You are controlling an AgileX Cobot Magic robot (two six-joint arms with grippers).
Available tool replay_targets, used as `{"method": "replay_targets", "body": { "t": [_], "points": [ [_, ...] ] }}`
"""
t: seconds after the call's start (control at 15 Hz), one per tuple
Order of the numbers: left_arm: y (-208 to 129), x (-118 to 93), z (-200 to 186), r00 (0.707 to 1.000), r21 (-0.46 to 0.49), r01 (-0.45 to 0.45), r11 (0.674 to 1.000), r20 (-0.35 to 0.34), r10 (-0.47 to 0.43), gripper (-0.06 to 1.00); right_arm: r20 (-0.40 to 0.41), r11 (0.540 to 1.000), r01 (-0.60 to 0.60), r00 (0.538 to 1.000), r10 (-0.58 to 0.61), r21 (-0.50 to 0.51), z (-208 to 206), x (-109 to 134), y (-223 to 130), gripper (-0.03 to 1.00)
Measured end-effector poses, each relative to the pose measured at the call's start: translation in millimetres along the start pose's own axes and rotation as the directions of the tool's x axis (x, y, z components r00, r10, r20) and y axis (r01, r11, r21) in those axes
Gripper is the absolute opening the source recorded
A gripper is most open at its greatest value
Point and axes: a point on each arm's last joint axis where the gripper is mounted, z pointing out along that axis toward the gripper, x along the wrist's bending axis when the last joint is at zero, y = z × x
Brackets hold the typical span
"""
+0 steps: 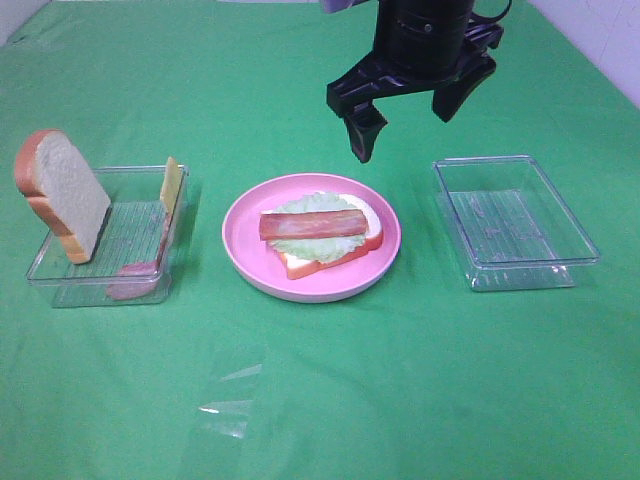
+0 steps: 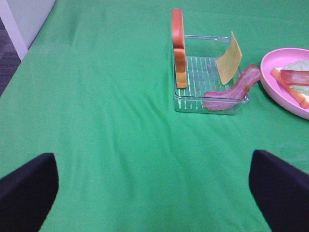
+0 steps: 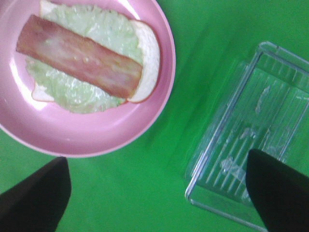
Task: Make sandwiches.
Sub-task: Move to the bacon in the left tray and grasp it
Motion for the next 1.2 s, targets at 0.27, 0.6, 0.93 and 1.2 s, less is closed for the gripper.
{"method": "replay_targets", "body": {
  "t": [0.27,0.6,0.93,1.2],
  "points": [
    [0.0,0.0,0.0,1.0,0.0,0.0,1.0,0.0,0.0,0.99,-0.049,1.0,-0.007,0.999,0.008,0.021,-13.9,2.8,-18.6,0.96],
    [0.0,0.0,0.0,1.0,0.0,0.0,1.0,0.0,0.0,0.99,-0.063,1.0,-0.01,0.998,0.012,0.03,-42.0,0.5,-71.3,0.96],
    [0.0,0.0,0.0,1.0,0.0,0.0,1.0,0.0,0.0,0.99,-0.057,0.996,-0.003,0.998,0.008,0.089,-50.0,-1.8,-161.9,0.96],
    [0.0,0.0,0.0,1.0,0.0,0.0,1.0,0.0,0.0,0.99,-0.058,0.998,-0.006,0.998,0.01,0.058,-57.2,-3.3,-223.0,0.96]
  ]
}}
